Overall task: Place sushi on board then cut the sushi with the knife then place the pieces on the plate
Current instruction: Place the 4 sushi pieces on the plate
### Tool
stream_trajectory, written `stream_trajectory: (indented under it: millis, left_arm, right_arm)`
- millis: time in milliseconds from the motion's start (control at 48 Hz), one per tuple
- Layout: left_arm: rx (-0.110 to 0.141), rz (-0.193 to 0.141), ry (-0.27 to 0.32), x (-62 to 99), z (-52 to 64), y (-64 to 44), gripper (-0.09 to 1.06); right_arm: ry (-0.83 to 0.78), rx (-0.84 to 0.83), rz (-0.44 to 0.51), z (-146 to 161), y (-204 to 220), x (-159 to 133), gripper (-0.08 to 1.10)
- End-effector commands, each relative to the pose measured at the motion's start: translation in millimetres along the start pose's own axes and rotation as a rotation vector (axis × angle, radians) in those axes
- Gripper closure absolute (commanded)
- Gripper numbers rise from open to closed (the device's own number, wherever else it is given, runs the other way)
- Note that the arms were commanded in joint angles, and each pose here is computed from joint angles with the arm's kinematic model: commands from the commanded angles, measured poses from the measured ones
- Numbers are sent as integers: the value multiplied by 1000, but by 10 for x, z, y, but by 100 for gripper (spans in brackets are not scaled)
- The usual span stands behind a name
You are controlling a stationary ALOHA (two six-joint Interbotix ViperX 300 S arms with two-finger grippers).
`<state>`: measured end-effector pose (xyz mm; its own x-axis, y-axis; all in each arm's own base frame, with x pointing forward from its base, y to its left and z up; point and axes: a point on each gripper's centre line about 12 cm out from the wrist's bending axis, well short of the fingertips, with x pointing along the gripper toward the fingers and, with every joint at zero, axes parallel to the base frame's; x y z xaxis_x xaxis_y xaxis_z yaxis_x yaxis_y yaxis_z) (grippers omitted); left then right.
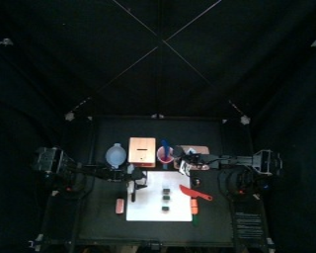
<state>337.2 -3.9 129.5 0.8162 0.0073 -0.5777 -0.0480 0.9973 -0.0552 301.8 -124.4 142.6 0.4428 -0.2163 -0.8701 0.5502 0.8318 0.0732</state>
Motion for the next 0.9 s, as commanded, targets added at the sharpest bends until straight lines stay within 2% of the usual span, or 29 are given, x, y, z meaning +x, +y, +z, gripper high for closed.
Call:
stream_trajectory:
  millis: [21,146,375,604,729,896]
  left_arm:
    - [-5,4,-23,-3,74,16,11]
    - [-7,4,-19,-5,59,17,11]
    - [-7,4,-19,-5,59,17,11]
    - [-10,5,-19,-5,59,17,11]
    - [-13,5,-19,-5,59,18,11]
    - [-26,9,-17,-6,53,24,11]
  right_arm:
    - [5,40,-20,36,-127,72,42]
    - [52,64,-45,-33,-246,224,38]
    - [51,66,-52,-33,-289,276,23]
    - [8,53,-47,32,-256,26,21]
    - [-18,-3,5,52,28,-138,21]
    - [-55,-152,128,34,699,-299,21]
